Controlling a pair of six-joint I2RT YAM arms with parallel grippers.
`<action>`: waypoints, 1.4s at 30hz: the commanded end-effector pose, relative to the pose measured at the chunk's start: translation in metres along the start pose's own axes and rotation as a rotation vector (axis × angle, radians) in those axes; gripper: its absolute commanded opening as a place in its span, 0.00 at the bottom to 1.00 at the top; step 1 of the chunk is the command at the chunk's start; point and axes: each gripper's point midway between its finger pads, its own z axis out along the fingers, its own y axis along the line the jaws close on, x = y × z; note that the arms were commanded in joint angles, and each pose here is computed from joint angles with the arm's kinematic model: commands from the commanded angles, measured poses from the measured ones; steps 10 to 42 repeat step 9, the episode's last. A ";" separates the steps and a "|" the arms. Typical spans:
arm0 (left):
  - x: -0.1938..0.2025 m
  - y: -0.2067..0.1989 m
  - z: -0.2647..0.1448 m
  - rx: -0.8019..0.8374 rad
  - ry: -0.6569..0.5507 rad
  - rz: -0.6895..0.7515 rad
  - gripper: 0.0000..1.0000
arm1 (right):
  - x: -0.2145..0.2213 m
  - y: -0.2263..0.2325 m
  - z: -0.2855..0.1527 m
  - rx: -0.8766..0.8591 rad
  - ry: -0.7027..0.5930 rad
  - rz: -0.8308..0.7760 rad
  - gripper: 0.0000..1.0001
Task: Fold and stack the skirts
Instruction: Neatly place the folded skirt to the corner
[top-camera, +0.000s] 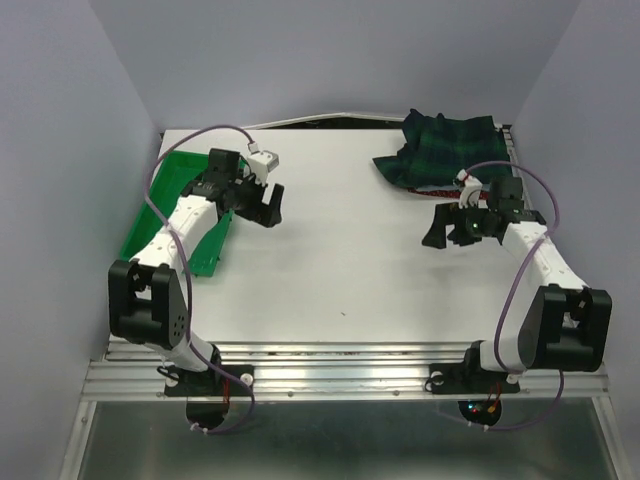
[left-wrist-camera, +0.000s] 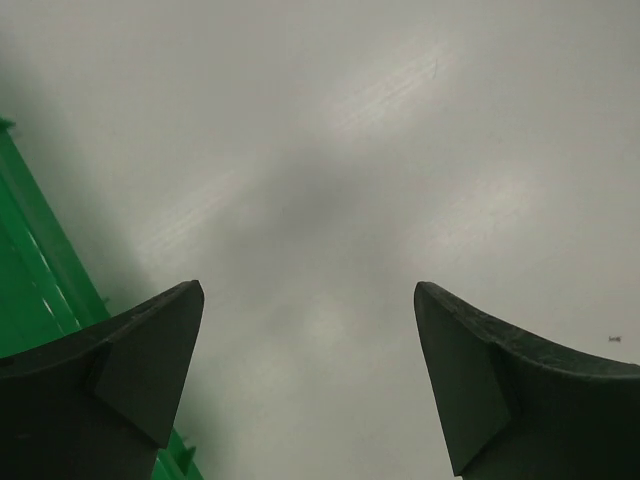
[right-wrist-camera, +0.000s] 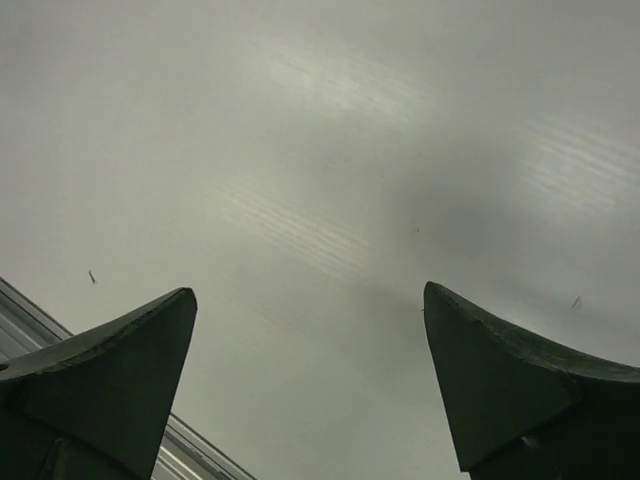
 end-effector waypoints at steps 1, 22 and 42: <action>0.011 0.004 -0.022 -0.066 -0.034 0.082 0.99 | 0.017 -0.004 -0.008 0.051 0.019 -0.085 1.00; 0.022 0.002 -0.032 -0.110 -0.051 0.124 0.99 | 0.025 0.002 -0.011 0.060 0.005 -0.085 1.00; 0.022 0.002 -0.032 -0.110 -0.051 0.124 0.99 | 0.025 0.002 -0.011 0.060 0.005 -0.085 1.00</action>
